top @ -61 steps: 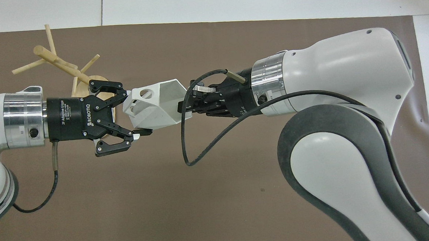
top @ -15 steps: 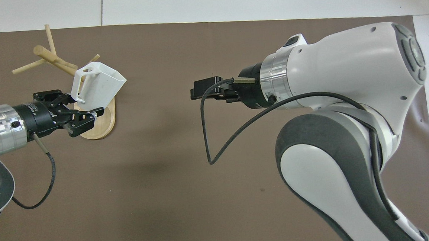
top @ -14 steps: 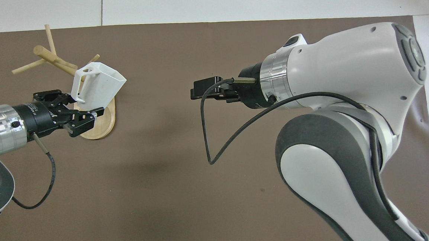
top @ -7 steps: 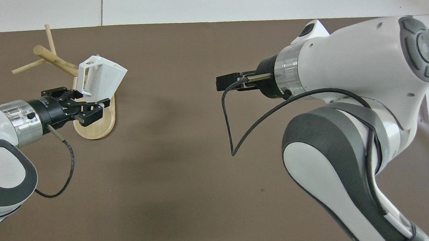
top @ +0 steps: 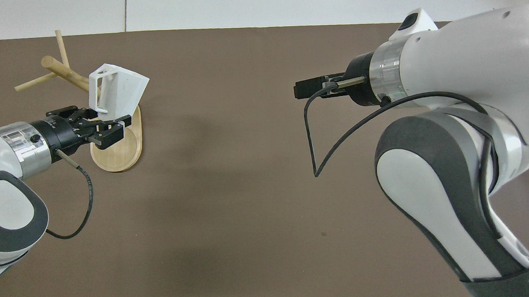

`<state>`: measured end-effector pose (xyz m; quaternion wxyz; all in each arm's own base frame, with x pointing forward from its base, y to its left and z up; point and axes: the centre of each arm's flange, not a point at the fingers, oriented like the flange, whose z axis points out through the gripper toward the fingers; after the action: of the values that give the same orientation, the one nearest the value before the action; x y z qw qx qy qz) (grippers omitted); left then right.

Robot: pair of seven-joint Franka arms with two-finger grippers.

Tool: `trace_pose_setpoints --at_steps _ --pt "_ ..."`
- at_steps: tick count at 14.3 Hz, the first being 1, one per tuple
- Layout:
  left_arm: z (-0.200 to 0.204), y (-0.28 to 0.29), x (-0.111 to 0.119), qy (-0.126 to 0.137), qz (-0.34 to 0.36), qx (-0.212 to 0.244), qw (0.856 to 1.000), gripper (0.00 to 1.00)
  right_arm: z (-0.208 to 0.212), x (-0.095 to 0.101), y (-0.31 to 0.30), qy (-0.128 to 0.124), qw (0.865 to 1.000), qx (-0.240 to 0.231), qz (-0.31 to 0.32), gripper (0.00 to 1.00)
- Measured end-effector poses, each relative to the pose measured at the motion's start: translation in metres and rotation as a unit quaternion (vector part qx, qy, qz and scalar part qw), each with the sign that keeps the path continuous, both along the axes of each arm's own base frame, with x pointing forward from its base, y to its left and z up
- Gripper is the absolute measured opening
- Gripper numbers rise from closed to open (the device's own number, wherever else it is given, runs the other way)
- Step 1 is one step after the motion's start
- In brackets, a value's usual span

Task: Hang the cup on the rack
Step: 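Hang the cup handle on a rack peg with the left gripper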

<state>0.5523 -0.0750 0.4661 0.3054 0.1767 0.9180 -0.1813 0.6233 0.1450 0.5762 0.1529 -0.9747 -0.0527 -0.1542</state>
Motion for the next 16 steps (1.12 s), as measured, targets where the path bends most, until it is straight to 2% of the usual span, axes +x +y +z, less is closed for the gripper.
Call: trace_pose_setpoints --at_steps 3,6,8,12,16 --pt "-0.004 0.001 0.002 0.004 0.010 -0.002 1.000 0.70 0.001 0.006 -0.036 -0.014 1.000 -0.020 0.014 1.00" --pt "-0.005 0.002 0.002 0.008 0.021 -0.007 1.000 0.70 0.001 0.009 -0.074 -0.014 0.999 -0.034 0.009 1.00" --pt "-0.005 0.002 0.003 0.012 0.029 -0.012 0.999 0.70 0.000 0.009 -0.095 -0.010 0.999 -0.049 0.009 1.00" --pt "-0.005 0.006 0.005 0.009 0.051 -0.016 0.999 0.70 -0.003 0.008 -0.121 -0.001 0.994 -0.108 0.009 1.00" --pt "-0.010 0.008 0.007 0.017 0.071 -0.023 0.997 0.70 -0.004 0.007 -0.130 0.006 0.991 -0.137 0.010 1.00"
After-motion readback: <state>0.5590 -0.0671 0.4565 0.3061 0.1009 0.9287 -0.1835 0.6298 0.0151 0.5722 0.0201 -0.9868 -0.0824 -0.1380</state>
